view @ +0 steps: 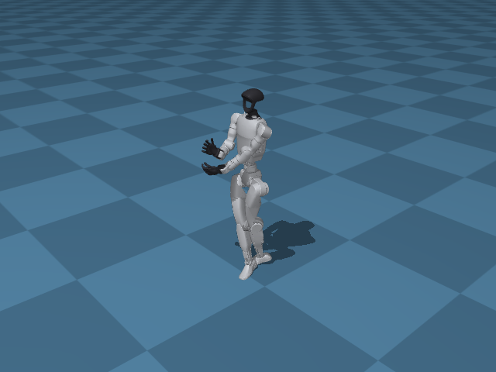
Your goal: Dance
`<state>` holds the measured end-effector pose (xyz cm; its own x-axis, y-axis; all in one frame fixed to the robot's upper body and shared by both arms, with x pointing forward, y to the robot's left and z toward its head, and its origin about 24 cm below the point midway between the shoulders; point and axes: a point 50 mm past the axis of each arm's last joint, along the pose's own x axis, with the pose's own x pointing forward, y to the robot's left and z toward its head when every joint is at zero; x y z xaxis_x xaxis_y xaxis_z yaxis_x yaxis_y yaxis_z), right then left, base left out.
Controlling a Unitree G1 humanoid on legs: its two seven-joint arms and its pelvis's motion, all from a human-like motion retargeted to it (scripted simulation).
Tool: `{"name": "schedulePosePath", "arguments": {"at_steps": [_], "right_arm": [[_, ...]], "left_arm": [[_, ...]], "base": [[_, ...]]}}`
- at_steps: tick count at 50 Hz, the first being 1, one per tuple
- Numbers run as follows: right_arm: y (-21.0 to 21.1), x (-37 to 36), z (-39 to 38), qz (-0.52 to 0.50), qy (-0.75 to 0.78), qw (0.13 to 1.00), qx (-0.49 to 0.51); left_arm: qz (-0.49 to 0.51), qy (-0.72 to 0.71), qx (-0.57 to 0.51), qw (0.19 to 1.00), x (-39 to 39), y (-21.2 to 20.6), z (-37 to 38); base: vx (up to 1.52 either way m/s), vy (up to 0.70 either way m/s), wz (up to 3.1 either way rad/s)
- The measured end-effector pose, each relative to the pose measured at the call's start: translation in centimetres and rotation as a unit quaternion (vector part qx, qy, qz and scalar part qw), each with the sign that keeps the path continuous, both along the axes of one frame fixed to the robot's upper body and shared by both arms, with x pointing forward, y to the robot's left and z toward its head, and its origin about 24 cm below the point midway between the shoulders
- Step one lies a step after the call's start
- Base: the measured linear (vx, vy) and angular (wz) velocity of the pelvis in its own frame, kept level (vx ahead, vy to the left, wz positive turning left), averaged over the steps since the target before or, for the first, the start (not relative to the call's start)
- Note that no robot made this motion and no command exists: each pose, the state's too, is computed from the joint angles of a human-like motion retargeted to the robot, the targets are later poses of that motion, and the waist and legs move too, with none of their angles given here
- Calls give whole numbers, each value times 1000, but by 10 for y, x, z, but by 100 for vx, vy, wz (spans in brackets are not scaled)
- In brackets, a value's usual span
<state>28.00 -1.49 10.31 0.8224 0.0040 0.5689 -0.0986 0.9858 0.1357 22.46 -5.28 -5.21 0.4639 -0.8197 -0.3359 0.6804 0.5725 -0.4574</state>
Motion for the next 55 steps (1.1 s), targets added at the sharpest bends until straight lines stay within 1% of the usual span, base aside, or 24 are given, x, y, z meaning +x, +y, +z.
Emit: {"name": "schedulePosePath", "arguments": {"at_steps": [3,8,12,14,17,20,22,25,27,28,31,34,36,38,42,46,48,50,52,55], "right_arm": [[13,-5,-5,79,11,996,-45],[27,-6,-3,177,22,982,-64],[38,-2,-3,268,52,960,-69],[37,4,-4,318,73,942,-75],[24,12,-16,426,129,892,-80],[-2,10,-39,520,205,826,-67],[-33,8,-52,581,253,771,-59],[-95,4,-68,627,309,715,-20],[-143,-4,-83,601,344,721,32],[-167,-10,-91,570,356,738,63],[-240,-32,-109,426,376,808,160],[-304,-63,-117,262,355,862,251],[-339,-86,-119,156,326,882,303],[-370,-109,-117,53,288,892,344],[-417,-151,-105,-114,210,891,386],[-451,-196,-91,-238,168,867,405],[-465,-224,-84,-296,163,846,413],[-474,-253,-80,-355,158,819,422],[-477,-277,-81,-409,142,782,449],[-475,-304,-89,-475,89,708,516]], "left_arm": [[-93,26,-23,995,-9,-9,2],[-210,49,-78,973,-15,-23,18],[-303,74,-123,942,-21,-21,26],[-354,80,-129,923,-21,-13,27],[-419,76,-106,898,-11,26,22],[-444,83,-55,891,-5,91,7],[-413,116,-44,902,-6,144,-3],[-275,195,-42,941,-20,226,-16],[-151,246,-51,956,-41,283,-20],[-86,265,-50,959,-54,310,-19],[110,281,-21,953,-89,383,-7],[307,250,18,918,-119,443,15],[437,208,32,875,-137,474,32],[559,155,35,814,-153,500,49],[760,53,24,647,-191,541,82],[894,-29,19,446,-227,566,108],[935,-65,8,349,-241,572,119],[958,-91,-9,273,-251,575,126],[968,-106,-26,228,-254,577,130],[972,-106,-49,202,-248,578,132]], "base": [[-24,-6,-173],[-42,-17,-104],[-63,-135,-191],[-74,50,-137],[-53,60,-181],[-22,83,-157],[-48,17,-158],[-50,-7,-96],[-22,-8,-53],[-19,-12,-27],[-18,-12,-7],[-27,-16,-14],[-20,-15,-32],[-24,-21,-46],[-24,-19,-21],[-33,-21,4],[-35,-20,16],[-27,-20,47],[-27,-24,61],[-34,-23,57]]}}
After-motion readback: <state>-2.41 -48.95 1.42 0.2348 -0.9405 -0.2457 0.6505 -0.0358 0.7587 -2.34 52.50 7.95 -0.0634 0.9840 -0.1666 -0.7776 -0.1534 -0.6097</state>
